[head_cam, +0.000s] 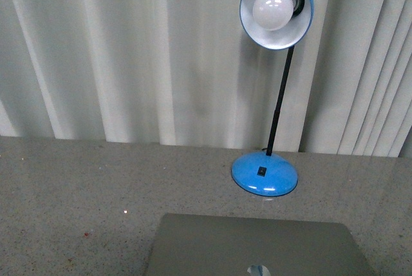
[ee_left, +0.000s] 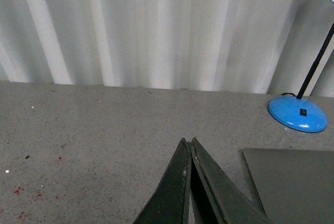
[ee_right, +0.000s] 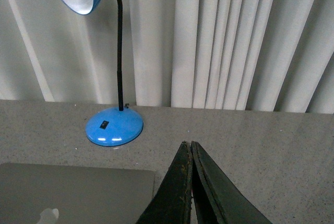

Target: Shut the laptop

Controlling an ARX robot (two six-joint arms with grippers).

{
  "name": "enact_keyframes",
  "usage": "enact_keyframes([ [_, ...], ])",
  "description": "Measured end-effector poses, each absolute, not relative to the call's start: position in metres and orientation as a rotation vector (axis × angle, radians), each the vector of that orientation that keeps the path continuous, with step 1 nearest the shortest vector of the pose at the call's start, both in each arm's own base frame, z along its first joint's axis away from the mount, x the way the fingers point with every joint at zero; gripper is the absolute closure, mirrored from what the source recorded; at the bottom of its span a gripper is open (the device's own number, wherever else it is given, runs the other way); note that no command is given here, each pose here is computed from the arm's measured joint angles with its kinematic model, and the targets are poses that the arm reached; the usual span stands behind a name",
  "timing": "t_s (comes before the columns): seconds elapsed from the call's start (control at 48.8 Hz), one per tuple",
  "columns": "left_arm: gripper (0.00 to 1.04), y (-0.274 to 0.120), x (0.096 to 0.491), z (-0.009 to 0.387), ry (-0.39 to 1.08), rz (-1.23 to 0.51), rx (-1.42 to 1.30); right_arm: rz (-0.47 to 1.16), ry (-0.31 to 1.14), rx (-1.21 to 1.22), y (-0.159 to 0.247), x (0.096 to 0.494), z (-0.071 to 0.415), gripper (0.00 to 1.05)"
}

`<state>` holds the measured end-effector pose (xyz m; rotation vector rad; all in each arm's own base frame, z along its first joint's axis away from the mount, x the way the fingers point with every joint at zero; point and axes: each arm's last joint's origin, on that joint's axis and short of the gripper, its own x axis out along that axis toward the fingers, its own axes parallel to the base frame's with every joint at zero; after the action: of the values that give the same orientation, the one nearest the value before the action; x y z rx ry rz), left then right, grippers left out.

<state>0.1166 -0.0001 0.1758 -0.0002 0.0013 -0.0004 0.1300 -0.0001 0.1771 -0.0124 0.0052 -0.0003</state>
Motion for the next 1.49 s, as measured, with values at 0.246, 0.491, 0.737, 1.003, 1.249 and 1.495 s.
enact_keyframes([
  [0.246, 1.01, 0.000, 0.112, 0.176, -0.033, 0.000, -0.001, 0.000, -0.004, -0.011, 0.000, 0.123, 0.168, 1.02],
  [0.491, 1.01, 0.000, 0.108, 0.176, -0.032, 0.000, -0.001, 0.000, -0.010, -0.011, 0.000, 0.117, 0.169, 1.02],
  [0.737, 1.01, 0.000, 0.096, 0.173, -0.029, -0.001, -0.001, 0.000, -0.008, -0.011, 0.000, 0.112, 0.169, 1.02],
  [1.003, 1.01, 0.000, 0.096, 0.173, -0.025, 0.000, -0.001, 0.000, -0.011, -0.011, 0.000, 0.108, 0.169, 1.02],
  [1.249, 1.01, 0.000, 0.096, 0.173, -0.026, -0.001, -0.001, 0.000, -0.006, -0.011, 0.000, 0.098, 0.166, 1.02],
  [1.495, 0.86, 0.000, 0.096, 0.173, -0.026, 0.000, -0.002, 0.001, -0.003, -0.011, 0.000, 0.098, 0.166, 0.87],
])
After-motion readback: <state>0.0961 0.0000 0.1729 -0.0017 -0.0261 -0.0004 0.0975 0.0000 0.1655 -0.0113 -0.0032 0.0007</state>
